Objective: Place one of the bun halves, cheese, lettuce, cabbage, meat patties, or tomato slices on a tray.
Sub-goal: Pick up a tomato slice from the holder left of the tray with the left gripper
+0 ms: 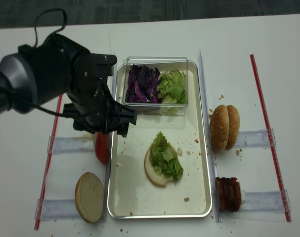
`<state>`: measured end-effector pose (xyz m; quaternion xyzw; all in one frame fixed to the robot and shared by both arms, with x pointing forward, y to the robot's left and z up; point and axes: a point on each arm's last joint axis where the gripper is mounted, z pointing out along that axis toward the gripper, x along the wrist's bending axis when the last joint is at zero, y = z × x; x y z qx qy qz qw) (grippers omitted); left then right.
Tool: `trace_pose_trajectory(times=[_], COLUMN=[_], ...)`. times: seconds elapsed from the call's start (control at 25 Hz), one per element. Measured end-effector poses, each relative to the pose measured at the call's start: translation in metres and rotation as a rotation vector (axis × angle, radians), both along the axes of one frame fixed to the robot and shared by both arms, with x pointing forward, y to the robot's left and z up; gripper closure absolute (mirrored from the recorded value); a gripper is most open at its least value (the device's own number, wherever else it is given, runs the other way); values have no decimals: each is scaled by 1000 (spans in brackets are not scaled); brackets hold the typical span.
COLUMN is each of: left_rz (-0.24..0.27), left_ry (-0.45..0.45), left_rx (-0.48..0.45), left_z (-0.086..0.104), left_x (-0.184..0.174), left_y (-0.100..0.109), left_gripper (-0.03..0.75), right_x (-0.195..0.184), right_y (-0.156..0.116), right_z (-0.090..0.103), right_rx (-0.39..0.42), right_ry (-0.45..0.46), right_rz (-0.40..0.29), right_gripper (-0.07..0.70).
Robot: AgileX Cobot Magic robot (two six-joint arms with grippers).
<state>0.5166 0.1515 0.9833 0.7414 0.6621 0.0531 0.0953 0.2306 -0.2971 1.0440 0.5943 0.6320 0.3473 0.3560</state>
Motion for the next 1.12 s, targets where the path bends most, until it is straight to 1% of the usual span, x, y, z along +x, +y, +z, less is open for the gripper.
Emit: trace_pose_trajectory(times=[0.12,0.32,0.56,0.76,0.92,1.12], left_rz=[-7,-27,-40,-64,-67,-70], left_ry=[18,25,30,29,30,65], left_rx=[10,15,3,1,0,8], left_z=[-7,-12,-12,-12,-13,-24], left_x=[2,3,3,2,3,5], left_y=[-1,-2,-3,-4,-4,-6], left_gripper=[116,116,116,116,116,116], right_x=[0,0,0,0,0,0], right_y=[0,0,0,0,0,0], right_z=[0,0,0,0,0,0], right_rx=[0,0,0,0,0,0], right_ry=[0,0,0,0,0,0], right_rz=[0,0,0,0,0,0], right_gripper=[-58,-58,-58,-58,-58,-58])
